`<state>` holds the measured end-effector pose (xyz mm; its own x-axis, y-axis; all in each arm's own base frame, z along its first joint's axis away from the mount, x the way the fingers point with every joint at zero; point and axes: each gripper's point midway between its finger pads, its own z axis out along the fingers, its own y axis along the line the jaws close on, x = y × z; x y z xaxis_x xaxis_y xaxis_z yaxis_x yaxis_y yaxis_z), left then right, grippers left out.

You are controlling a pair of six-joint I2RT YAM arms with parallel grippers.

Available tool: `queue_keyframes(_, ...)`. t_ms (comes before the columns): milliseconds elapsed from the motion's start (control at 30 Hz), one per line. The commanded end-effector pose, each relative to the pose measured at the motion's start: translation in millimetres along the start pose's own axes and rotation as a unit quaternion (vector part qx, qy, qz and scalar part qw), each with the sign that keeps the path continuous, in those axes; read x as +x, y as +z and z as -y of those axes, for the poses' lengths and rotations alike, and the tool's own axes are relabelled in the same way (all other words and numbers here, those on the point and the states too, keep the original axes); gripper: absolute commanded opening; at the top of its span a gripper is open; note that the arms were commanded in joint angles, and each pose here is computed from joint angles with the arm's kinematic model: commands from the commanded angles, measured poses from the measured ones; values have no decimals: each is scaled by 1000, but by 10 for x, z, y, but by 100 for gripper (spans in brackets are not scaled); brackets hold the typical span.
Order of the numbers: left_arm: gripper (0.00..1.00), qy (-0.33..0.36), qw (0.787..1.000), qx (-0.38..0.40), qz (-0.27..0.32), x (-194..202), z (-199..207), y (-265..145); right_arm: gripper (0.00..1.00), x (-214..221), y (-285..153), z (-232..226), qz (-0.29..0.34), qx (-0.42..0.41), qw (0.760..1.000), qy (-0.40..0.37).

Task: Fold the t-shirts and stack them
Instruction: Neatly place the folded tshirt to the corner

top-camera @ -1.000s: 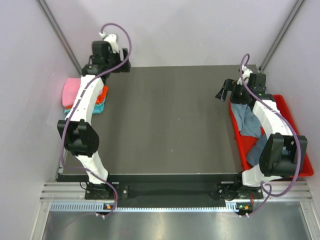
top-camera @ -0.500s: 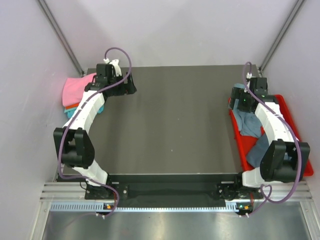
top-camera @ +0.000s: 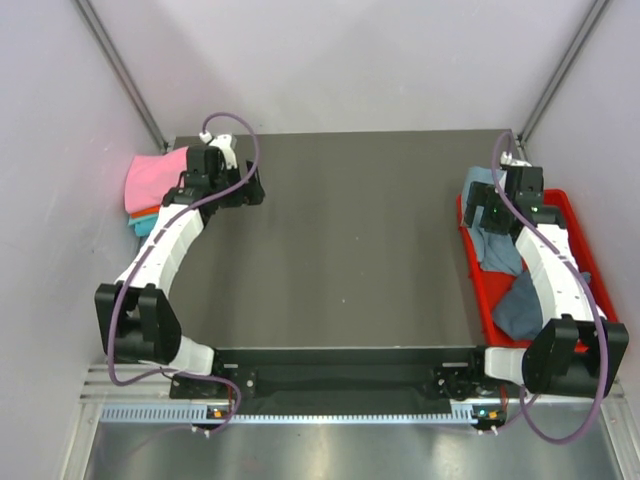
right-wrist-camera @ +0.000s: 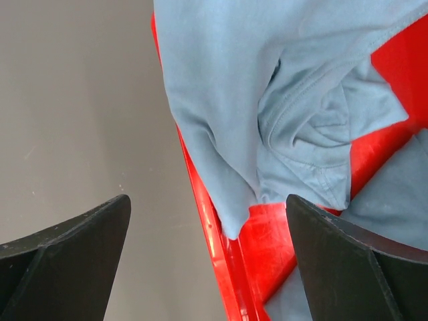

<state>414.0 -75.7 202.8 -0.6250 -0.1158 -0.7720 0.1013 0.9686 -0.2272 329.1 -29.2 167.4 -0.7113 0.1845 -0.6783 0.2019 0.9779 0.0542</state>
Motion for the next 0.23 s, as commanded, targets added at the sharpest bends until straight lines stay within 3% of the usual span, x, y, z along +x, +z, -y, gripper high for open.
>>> queue_keyframes(0,99,14,999,-26,42,-99,-125,-135,100,-72,-102,40,21,4,1000,10)
queue_keyframes(200,99,0,998,-26,48,-26,-226,-318,99,-27,-91,-1,21,-7,1000,19)
